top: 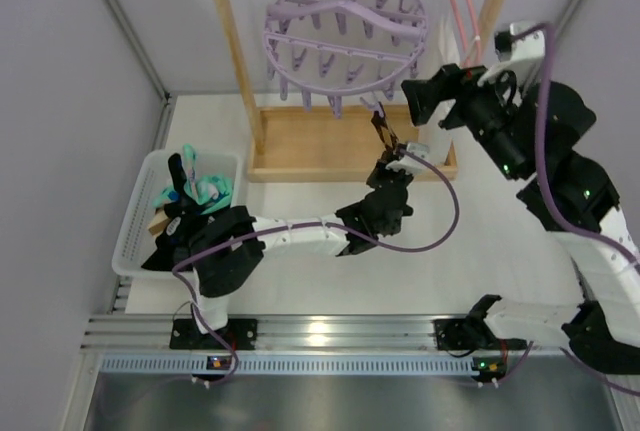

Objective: Remove the socks clipped to the hanger

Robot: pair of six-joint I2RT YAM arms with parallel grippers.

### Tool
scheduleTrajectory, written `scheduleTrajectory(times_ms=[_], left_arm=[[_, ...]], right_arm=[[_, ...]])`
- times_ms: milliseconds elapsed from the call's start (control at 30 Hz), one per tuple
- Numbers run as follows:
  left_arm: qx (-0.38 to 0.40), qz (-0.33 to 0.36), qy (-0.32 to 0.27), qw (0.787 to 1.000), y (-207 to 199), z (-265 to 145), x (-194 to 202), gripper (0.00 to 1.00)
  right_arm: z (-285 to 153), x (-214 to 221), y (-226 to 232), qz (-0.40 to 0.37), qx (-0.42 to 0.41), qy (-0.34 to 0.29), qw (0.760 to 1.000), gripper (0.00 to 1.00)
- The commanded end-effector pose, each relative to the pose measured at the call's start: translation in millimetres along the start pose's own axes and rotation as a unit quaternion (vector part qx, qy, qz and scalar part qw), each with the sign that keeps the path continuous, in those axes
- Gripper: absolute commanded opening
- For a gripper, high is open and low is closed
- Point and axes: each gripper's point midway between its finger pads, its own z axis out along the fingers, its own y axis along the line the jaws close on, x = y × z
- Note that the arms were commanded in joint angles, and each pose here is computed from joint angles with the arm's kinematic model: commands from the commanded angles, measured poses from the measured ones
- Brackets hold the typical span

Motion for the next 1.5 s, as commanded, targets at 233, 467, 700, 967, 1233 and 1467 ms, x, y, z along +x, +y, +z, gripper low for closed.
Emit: scheduleTrajectory(times_ms=[233,467,700,967,1233,1467], left_arm=[[-0.108,0.061,0.016,0.992,8,6,-17,0.00],[-0.104,0.065,0.012,0.992,6,8,-20,0.00],[-0.097,0.062,0.008,0.993,3,5,-25,0.00],[-0.095,0.054,0.006,0.994,5,2,-28,0.00],[-0.093,0.049,0.003,0.994,6,0,-33,0.00],[-0.091,0.052,0.003,0.995,6,0,-31,0.00]], right_arm=[[66,66,-9,-0.168,0.088,0.149,0.971,0.77],[88,88,-11,-0.244,0.137,0.160,0.947,0.73],[107,108,-16,-0.282,0.158,0.168,0.931,0.68],[115,115,-19,-0.289,0.168,0.162,0.928,0.61],[126,126,-19,-0.289,0.171,0.164,0.928,0.53],[125,122,-15,-0.277,0.164,0.156,0.934,0.40]])
